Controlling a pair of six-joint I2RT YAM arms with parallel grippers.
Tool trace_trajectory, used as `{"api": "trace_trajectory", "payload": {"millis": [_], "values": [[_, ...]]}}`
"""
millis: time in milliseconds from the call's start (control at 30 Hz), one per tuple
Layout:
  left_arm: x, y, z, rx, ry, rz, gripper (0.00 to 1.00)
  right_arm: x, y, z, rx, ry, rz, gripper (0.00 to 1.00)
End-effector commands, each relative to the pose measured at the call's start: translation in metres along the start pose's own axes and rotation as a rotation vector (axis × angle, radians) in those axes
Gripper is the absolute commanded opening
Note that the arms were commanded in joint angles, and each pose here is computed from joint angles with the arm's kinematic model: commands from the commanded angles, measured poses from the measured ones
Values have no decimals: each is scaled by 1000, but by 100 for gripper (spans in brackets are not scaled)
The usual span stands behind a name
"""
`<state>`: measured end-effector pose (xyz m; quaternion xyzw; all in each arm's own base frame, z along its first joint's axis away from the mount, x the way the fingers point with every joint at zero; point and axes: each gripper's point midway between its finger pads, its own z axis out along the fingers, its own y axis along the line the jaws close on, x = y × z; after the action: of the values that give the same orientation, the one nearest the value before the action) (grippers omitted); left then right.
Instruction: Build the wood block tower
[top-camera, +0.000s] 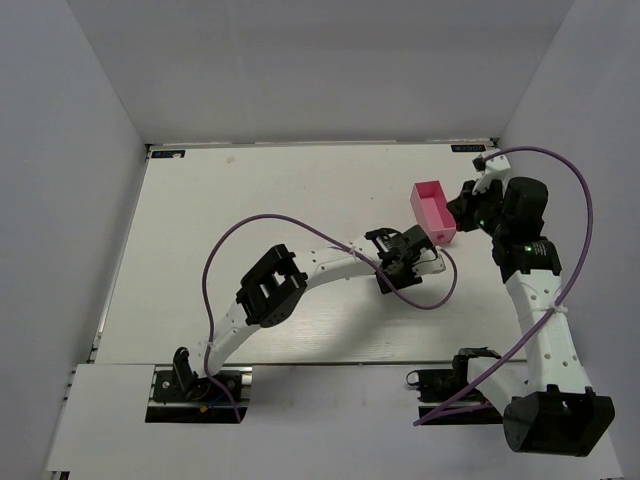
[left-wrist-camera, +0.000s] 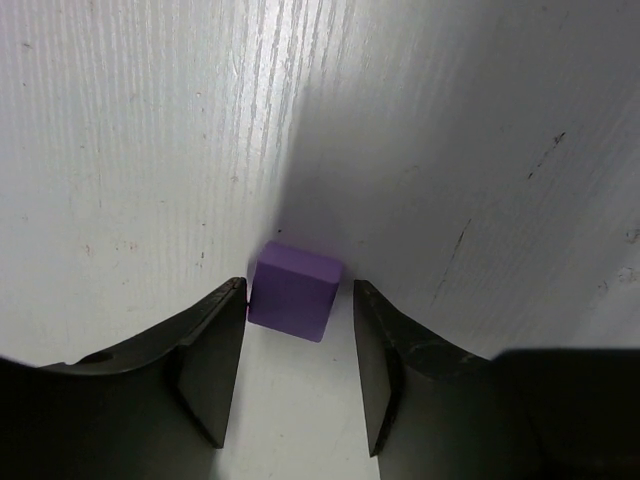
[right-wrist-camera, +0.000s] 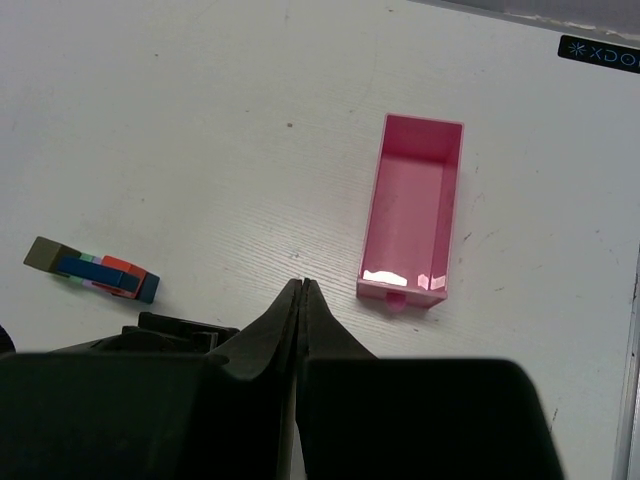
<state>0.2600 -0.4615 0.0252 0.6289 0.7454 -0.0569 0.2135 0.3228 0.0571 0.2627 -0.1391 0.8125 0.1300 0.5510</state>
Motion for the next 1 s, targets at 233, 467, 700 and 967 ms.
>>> {"api": "trace_trajectory", "payload": {"millis": [233, 467, 700, 967], "values": [[-7, -11, -5, 56, -22, 5, 34, -14, 3, -7, -13, -62, -24, 0], [-28, -3, -35, 27, -112, -8, 19, -18, -3, -15, 35, -95, -44, 0], [-48, 4, -81, 5, -222, -20, 7, -18, -3, -19, 42, -105, -54, 0], [-67, 9, -129, -4, -324, -19, 6, -15, -1, -19, 37, -99, -55, 0]]}}
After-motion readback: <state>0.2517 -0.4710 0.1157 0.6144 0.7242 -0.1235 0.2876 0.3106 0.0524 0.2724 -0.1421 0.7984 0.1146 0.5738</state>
